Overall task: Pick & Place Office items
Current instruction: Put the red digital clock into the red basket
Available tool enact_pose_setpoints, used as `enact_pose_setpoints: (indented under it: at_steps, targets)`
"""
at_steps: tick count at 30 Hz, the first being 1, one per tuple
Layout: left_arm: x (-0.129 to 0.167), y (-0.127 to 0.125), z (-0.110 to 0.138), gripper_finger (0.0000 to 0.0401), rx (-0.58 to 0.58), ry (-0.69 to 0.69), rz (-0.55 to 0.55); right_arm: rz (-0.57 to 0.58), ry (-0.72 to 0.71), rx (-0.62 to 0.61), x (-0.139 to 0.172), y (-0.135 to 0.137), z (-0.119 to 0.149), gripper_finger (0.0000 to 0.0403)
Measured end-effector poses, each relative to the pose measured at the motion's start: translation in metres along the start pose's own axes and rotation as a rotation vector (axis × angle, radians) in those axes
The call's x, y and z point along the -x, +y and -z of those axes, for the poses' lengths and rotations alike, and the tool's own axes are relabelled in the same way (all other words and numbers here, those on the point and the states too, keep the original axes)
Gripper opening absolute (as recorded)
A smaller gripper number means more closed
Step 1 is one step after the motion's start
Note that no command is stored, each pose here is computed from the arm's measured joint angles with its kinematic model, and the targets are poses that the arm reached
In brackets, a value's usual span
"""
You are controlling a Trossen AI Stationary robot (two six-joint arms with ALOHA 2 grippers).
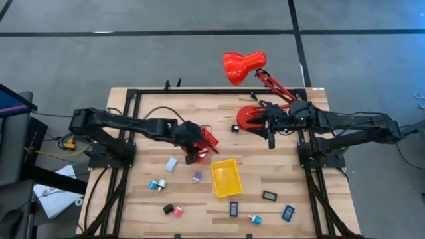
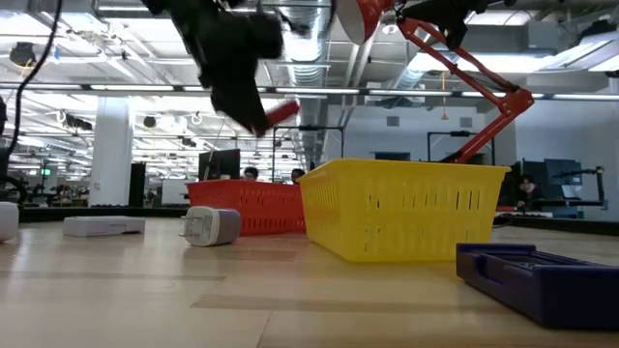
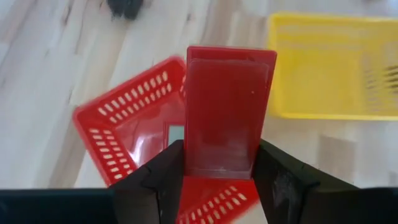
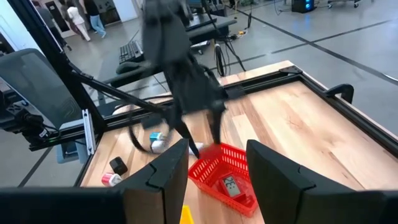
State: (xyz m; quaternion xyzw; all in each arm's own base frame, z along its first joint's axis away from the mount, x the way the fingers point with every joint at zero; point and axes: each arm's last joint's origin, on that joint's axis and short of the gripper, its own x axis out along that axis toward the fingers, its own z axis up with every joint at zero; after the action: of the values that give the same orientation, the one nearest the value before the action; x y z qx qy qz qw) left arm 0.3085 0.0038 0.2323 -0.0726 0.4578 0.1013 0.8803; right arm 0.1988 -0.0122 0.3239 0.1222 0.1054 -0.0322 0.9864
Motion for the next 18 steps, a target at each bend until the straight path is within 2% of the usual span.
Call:
enact_pose_setpoints:
  at_steps: [4, 7, 18]
  targets:
    - [-0.031, 0.014, 0.004, 0.0155, 0.09, 0.091, -0.045, -0.01, 0.002, -0.001, 0.0, 0.002, 0.0, 0.0155]
    - [-0.043, 0.024, 0.006, 0.0159, 0.161, 0.128, -0.056, -0.02, 0.003, 0.001, 0.0, 0.004, 0.001, 0.0155]
    - [-0.045, 0.037, 0.005, 0.0175, 0.228, 0.134, -0.073, -0.034, 0.003, 0.005, 0.0, 0.006, 0.001, 0.0155]
